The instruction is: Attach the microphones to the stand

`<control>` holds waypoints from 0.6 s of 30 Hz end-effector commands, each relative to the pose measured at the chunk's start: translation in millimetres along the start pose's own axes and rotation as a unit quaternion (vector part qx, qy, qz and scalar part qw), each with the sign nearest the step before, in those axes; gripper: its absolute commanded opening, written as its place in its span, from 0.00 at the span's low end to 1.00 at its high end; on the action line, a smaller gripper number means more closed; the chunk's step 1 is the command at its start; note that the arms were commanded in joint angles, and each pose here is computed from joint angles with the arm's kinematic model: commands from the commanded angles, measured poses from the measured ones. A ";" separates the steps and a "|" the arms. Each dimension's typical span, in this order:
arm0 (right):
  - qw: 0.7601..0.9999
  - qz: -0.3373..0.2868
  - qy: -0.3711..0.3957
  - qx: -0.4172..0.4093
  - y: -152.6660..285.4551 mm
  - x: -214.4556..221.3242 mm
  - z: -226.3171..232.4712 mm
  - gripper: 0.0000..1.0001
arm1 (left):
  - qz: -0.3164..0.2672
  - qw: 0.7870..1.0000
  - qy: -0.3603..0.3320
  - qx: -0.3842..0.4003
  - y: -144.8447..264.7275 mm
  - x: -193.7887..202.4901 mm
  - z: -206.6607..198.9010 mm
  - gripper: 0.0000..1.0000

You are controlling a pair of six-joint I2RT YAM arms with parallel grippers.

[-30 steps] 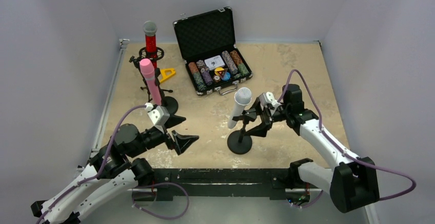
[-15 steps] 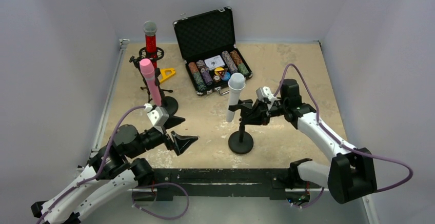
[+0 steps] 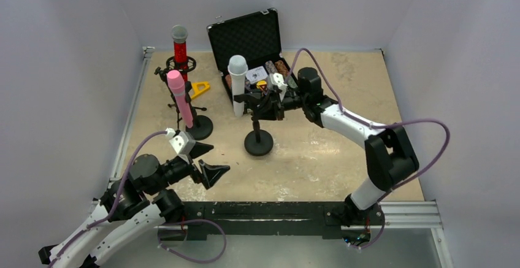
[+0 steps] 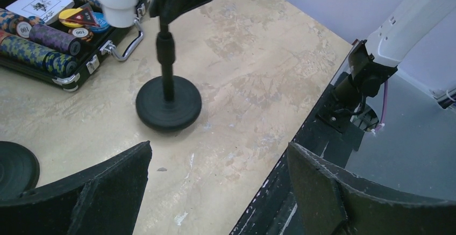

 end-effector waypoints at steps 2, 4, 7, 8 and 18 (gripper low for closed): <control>0.997 -0.066 0.004 0.032 -41.0 -32.5 -34.6 0.00 | -0.011 1.000 0.009 -0.017 6.7 -10.3 -1.1 0.99; 0.998 -0.063 -0.008 0.025 -50.8 -23.9 -36.5 0.01 | -0.007 1.000 0.006 -0.020 7.1 -11.2 -0.8 0.99; 0.998 -0.057 -0.008 0.008 -53.4 -11.5 -29.4 0.10 | -0.006 1.000 0.004 -0.024 7.4 -10.3 0.1 0.99; 0.998 -0.055 -0.004 0.003 -52.2 -8.1 -25.5 0.15 | -0.005 1.000 0.004 -0.025 6.9 -9.3 0.6 0.99; 0.999 -0.008 0.035 -0.005 -23.6 13.6 20.6 0.69 | -0.007 1.000 -0.003 -0.018 6.8 -10.2 -0.2 0.99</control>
Point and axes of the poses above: each gripper's point midway between its finger pads, its own y axis back along the fingers, its own z axis along the line the jaws close on, x = y × z, the point moved 10 cm from there along y, back along the fingers, and after that the axes turned 1 degree about y, right-handed, at the moved point
